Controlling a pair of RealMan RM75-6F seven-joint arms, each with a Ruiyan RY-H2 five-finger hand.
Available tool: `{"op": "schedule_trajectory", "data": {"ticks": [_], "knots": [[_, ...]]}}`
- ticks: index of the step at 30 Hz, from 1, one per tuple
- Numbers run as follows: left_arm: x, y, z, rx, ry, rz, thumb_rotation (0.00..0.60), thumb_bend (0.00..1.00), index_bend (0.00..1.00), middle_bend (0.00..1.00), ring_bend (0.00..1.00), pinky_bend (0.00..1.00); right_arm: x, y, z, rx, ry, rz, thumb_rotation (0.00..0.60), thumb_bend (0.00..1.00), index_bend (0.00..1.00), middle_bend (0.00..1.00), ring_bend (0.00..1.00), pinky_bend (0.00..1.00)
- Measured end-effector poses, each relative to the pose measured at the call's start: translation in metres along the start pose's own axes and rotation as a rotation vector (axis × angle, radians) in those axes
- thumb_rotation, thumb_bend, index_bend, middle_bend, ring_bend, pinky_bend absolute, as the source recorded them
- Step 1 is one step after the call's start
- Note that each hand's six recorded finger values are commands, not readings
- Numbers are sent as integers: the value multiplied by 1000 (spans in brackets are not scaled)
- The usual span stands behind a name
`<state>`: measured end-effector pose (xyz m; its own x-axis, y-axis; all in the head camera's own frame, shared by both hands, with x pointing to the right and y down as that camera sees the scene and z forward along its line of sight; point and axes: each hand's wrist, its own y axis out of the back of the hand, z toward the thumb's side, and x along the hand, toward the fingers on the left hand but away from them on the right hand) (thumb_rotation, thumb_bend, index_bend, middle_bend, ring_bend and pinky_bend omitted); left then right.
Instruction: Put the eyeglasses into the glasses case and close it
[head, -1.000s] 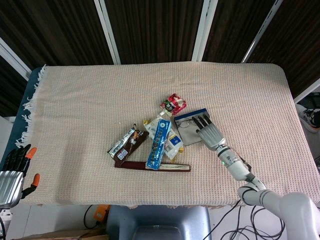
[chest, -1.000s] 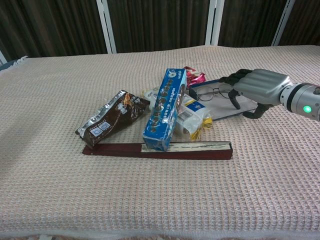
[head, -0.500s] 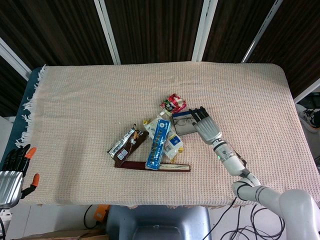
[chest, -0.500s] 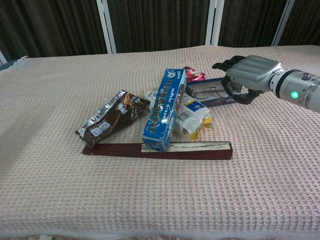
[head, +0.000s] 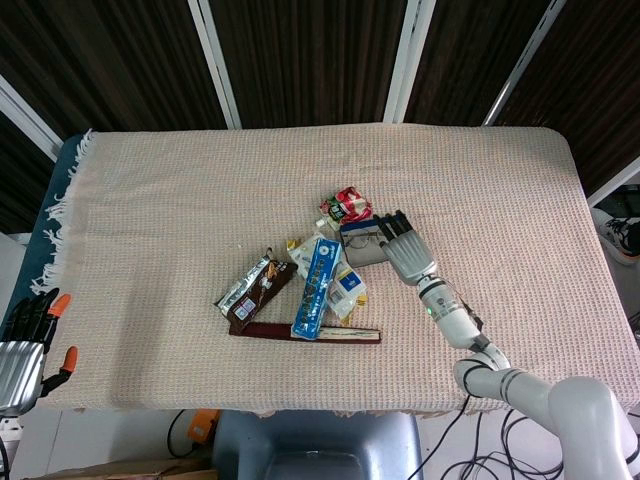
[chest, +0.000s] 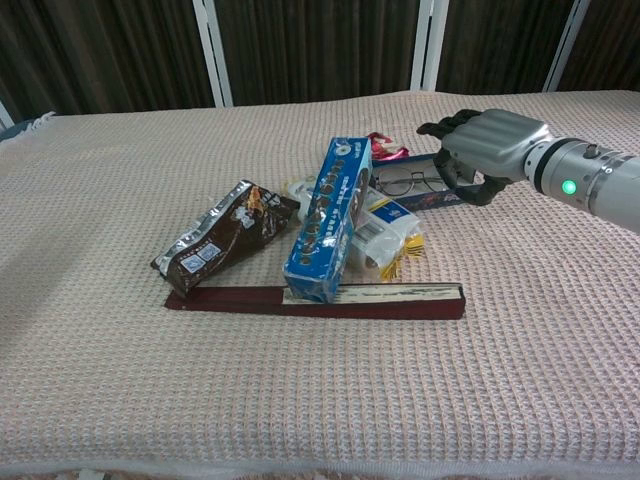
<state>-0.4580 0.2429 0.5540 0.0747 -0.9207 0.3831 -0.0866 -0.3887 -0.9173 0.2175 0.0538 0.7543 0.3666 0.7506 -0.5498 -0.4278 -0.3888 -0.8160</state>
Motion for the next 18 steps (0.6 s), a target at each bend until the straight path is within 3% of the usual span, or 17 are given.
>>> {"op": "schedule_trajectory", "data": {"ticks": [18], "knots": [[0, -1, 0, -4, -2, -4, 600, 441, 0, 0, 0, 34, -16, -1, 4, -50, -42, 17, 600, 579, 727, 116, 0, 0]]}}
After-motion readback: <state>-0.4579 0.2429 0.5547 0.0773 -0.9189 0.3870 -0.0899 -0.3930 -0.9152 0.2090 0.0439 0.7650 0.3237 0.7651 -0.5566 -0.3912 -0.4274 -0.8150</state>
